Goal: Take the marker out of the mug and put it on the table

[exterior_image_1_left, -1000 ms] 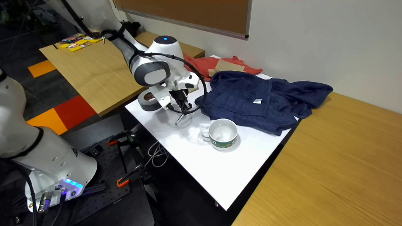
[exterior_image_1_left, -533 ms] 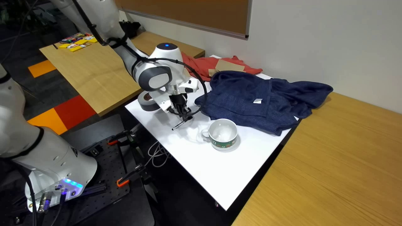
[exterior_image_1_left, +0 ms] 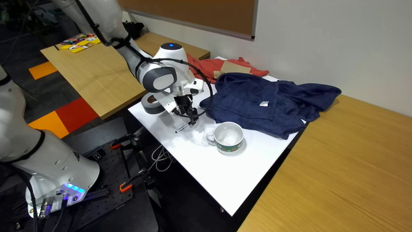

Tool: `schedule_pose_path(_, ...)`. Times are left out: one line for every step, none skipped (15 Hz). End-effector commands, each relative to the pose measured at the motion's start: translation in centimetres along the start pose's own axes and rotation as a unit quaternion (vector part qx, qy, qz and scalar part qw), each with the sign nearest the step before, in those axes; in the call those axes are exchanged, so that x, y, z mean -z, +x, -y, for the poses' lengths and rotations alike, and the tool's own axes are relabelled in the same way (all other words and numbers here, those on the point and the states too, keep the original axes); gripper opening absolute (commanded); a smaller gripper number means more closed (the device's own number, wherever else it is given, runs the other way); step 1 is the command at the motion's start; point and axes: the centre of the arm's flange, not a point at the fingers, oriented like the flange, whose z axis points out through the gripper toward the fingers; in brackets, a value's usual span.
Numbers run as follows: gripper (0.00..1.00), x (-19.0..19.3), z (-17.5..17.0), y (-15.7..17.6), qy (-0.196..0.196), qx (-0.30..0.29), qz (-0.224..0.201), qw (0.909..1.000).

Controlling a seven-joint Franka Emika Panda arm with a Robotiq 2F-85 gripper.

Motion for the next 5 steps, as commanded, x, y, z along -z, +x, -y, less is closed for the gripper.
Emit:
schedule_pose_path(1.00,0.70,0.29,-0.09,-0.003,-0.001,-0.012,0.9999)
schedule_pose_path(1.00,0.01,0.03,0.01,0.000,0.000,0.000,1.0000)
schedule_pose_path(1.00,0.01,0.04,0.01,0.000,0.000,0.000,1.0000)
schedule_pose_path(1.00,0.01,0.05,0.01,0.000,0.001,0.000,1.0000)
schedule_pose_path(1.00,0.01,0.05,0.01,0.000,0.001,0.000,1.0000)
